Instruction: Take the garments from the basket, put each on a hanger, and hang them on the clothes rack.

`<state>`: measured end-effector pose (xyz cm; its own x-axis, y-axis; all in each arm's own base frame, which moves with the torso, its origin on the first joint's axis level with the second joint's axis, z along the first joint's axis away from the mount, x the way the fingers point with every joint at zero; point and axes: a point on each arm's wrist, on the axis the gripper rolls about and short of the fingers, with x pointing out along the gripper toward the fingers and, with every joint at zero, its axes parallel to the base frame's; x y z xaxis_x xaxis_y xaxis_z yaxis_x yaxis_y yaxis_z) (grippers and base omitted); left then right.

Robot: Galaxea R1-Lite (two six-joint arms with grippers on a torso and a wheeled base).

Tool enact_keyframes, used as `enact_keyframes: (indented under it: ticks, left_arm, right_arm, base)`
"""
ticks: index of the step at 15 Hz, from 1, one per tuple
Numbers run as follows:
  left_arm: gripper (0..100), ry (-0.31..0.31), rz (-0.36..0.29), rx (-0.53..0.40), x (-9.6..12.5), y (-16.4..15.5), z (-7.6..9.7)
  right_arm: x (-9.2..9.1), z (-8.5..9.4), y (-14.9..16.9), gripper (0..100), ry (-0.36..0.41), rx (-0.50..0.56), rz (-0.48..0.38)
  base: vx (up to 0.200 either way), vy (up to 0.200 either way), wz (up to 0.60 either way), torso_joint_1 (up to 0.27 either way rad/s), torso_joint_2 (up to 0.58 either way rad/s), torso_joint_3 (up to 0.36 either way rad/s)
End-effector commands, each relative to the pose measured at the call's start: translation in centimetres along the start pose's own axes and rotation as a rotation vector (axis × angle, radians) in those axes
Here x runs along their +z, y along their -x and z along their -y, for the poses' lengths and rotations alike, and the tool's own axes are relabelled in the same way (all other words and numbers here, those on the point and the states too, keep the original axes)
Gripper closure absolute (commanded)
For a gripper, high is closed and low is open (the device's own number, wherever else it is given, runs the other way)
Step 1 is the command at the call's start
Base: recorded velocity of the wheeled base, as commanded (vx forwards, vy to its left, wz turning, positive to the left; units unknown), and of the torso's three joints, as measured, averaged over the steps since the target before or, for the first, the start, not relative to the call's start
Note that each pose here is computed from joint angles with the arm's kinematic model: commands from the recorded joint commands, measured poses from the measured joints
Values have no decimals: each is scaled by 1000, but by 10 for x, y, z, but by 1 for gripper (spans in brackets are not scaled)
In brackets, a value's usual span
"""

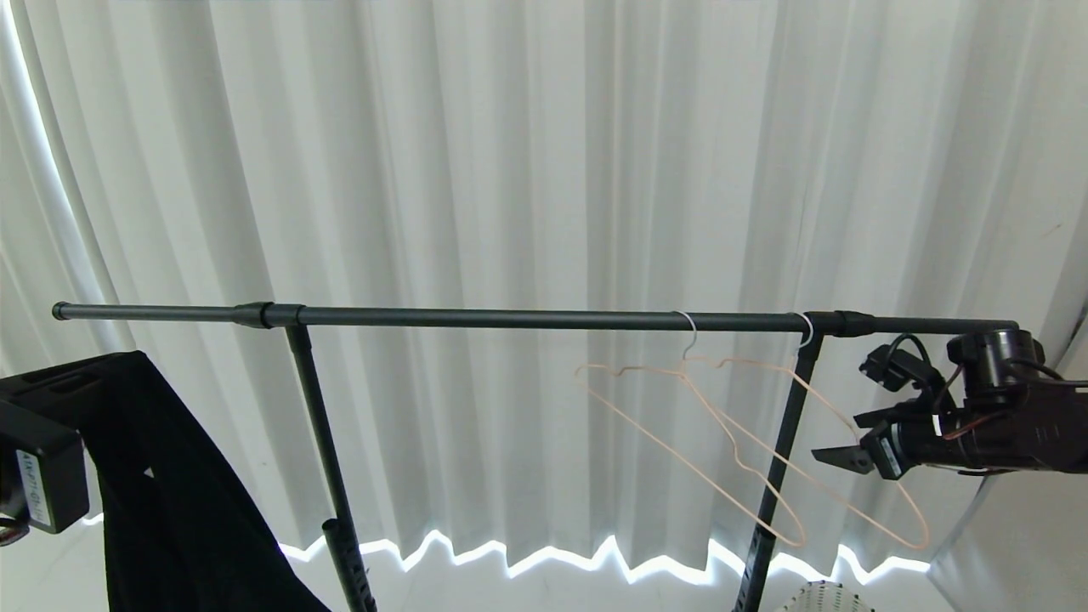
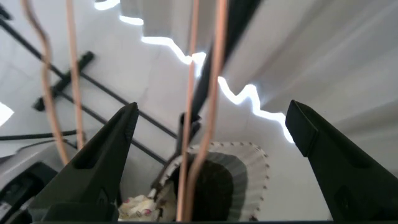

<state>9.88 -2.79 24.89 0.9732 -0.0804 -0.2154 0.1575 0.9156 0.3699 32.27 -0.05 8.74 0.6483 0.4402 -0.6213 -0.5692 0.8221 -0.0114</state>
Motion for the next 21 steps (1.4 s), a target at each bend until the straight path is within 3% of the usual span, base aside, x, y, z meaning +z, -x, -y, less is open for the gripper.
enact_keyframes:
  ticks: [1, 10, 11, 18, 21]
  left_arm:
    - [100, 0, 1, 1, -1, 1, 0]
    - [100, -2, -5, 14, -1, 1, 0]
    - [100, -1, -4, 14, -1, 1, 0]
    - [100, -3, -4, 14, -1, 1, 0]
    - [100, -1, -4, 14, -1, 1, 0]
  right_arm:
    - [0, 1, 0, 0, -5, 21, 13]
    - [-7, 10, -17, 0, -16, 34, 8]
    - [-8, 13, -21, 100, -5, 21, 25]
    - [-5, 14, -20, 100, 6, 11, 51]
    - [6, 10, -8, 100, -43, 11, 94]
  base:
    - [0, 0, 0, 0, 0, 0]
    - [0, 0, 0, 0, 0, 0]
    - [0, 0, 0, 0, 0, 0]
    - [0, 0, 0, 0, 0, 0]
    - [0, 0, 0, 0, 0, 0]
